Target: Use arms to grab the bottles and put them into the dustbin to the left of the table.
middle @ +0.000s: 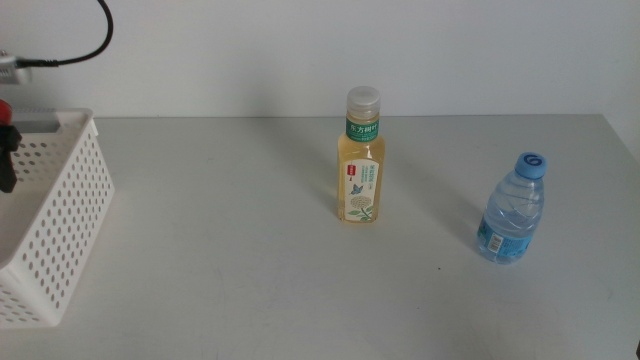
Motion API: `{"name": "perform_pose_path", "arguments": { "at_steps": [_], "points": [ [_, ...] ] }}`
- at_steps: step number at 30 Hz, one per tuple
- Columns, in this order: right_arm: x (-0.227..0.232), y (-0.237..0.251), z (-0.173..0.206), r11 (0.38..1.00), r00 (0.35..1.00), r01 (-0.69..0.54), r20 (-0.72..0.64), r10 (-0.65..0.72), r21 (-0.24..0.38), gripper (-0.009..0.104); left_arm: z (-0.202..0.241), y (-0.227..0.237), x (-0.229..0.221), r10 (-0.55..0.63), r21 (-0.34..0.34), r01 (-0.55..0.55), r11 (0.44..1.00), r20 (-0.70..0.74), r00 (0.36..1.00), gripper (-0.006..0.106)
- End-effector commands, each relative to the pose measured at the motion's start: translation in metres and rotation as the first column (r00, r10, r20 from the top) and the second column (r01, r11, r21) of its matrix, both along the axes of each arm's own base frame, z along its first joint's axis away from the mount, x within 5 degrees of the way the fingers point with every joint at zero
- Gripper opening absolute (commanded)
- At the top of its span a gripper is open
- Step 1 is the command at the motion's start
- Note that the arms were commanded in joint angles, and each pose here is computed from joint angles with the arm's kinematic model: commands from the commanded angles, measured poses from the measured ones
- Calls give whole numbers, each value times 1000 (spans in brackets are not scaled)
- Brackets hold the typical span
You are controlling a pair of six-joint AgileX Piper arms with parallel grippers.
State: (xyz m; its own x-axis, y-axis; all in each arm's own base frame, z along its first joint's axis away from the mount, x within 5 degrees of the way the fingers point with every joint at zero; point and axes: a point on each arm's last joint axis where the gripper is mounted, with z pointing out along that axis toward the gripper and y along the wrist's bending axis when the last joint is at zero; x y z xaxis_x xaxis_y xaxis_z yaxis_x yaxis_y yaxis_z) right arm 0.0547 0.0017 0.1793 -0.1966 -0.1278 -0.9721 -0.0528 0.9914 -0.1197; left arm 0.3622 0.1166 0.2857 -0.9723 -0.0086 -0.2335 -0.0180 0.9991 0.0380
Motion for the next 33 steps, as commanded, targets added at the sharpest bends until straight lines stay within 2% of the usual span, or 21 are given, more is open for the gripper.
{"name": "perform_pose_path", "arguments": {
  "at_steps": [1, 13, 17, 20, 23, 26, 27, 30, 33],
  "points": [
    [-1, 0, 11, 1000, 995, 5, 103, -3, -14, 70, 20, 3, 2, 0, 40, -3, 999, 86, 996, -2],
    [-1, 0, 11, 1000, 995, 5, 103, -3, -14, 70, -37, 17, 20, -12, 80, 18, 997, -81, 997, -2],
    [-1, 0, 11, 1000, 995, 5, 103, -3, -14, 70, -52, 19, 27, -12, 71, 18, 997, -92, 996, -1],
    [-1, 0, 11, 1000, 995, 5, 103, -3, -14, 70, -60, 19, 29, -13, 59, 20, 998, -113, 994, 2],
    [-1, 0, 11, 1000, 995, 5, 103, -3, -14, 70, -63, 19, 29, -14, 58, 21, 998, -117, 993, 10],
    [-1, 0, 11, 1000, 995, 5, 103, -3, -14, 70, -63, 19, 29, -14, 59, 21, 998, -115, 993, 25],
    [-1, 0, 11, 1000, 995, 5, 103, -3, -14, 70, -61, 18, 28, 10, 54, -3, 999, -117, 993, 75],
    [-1, 0, 11, 1000, 995, 5, 103, -3, -14, 70, -55, 18, 25, 53, 60, -46, 997, -121, 991, 91],
    [-1, 0, 11, 1000, 995, 5, 103, -3, -14, 70, -44, 18, 24, 69, 54, -62, 997, -142, 987, 94]
  ]
}}
